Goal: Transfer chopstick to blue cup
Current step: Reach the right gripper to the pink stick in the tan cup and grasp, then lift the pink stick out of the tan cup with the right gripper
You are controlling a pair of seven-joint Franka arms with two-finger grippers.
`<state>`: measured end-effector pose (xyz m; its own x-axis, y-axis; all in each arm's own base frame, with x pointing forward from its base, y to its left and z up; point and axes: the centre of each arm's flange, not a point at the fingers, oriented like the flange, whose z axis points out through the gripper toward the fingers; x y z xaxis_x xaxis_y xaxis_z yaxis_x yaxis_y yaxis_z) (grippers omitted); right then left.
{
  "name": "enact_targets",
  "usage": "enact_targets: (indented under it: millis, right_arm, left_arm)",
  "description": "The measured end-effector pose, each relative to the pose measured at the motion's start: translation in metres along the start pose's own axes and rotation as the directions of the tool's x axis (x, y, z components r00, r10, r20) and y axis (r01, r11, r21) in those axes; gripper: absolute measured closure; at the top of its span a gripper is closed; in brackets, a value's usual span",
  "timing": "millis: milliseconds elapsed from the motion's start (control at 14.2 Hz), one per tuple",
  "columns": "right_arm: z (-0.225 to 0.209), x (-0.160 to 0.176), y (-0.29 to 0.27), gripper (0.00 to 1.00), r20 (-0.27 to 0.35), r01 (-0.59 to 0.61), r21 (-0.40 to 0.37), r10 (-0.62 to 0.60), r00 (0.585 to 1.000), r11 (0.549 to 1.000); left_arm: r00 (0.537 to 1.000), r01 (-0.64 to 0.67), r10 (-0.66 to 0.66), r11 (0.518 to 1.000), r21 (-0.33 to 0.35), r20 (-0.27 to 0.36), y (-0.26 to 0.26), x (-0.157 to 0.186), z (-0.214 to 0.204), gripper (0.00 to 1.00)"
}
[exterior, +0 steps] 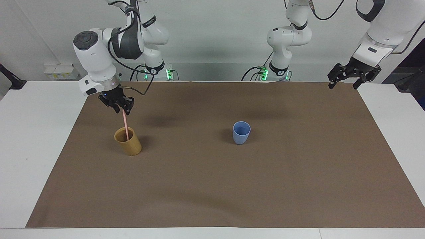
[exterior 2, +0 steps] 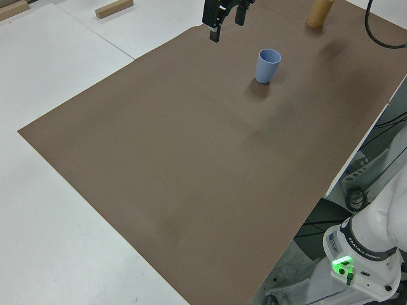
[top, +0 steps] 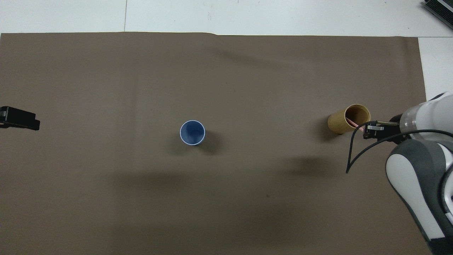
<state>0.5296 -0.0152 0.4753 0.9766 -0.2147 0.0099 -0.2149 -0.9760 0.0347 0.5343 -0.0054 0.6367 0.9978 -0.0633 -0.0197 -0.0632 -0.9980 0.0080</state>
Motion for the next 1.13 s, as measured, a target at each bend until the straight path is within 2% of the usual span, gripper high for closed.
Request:
enact_targets:
  millis: [141, 211, 493, 774, 1126]
  right_arm:
    - [0.000, 0.000, 0.002, 0.86, -0.001, -0.002, 0.000, 0.002, 1.000, 1.000]
    - [-0.001, 0.000, 0.001, 0.91, -0.005, -0.001, 0.002, 0.001, 1.000, 1.000]
    - [-0.003, 0.001, 0.001, 0.91, -0.011, 0.000, 0.002, 0.000, 1.000, 1.000]
    - [-0.026, 0.004, -0.004, 0.91, -0.040, 0.004, 0.010, -0.004, 0.999, 1.000]
    - [-0.077, 0.000, -0.010, 0.91, 0.007, -0.006, 0.059, 0.006, 1.000, 0.998]
  left_arm:
    - [1.000, -0.004, 0.004, 1.000, 0.000, -0.002, 0.002, -0.001, -0.001, 0.00]
    - [1.000, -0.006, 0.006, 1.000, 0.000, 0.000, 0.003, -0.001, -0.001, 0.00]
    - [1.000, -0.023, 0.023, 1.000, 0.000, 0.010, 0.013, -0.002, 0.000, 0.00]
    - [0.998, -0.055, 0.055, 0.999, 0.000, 0.016, 0.029, -0.002, 0.001, 0.00]
    - [0.994, -0.101, 0.101, 0.995, 0.000, 0.028, 0.055, -0.004, 0.001, 0.00]
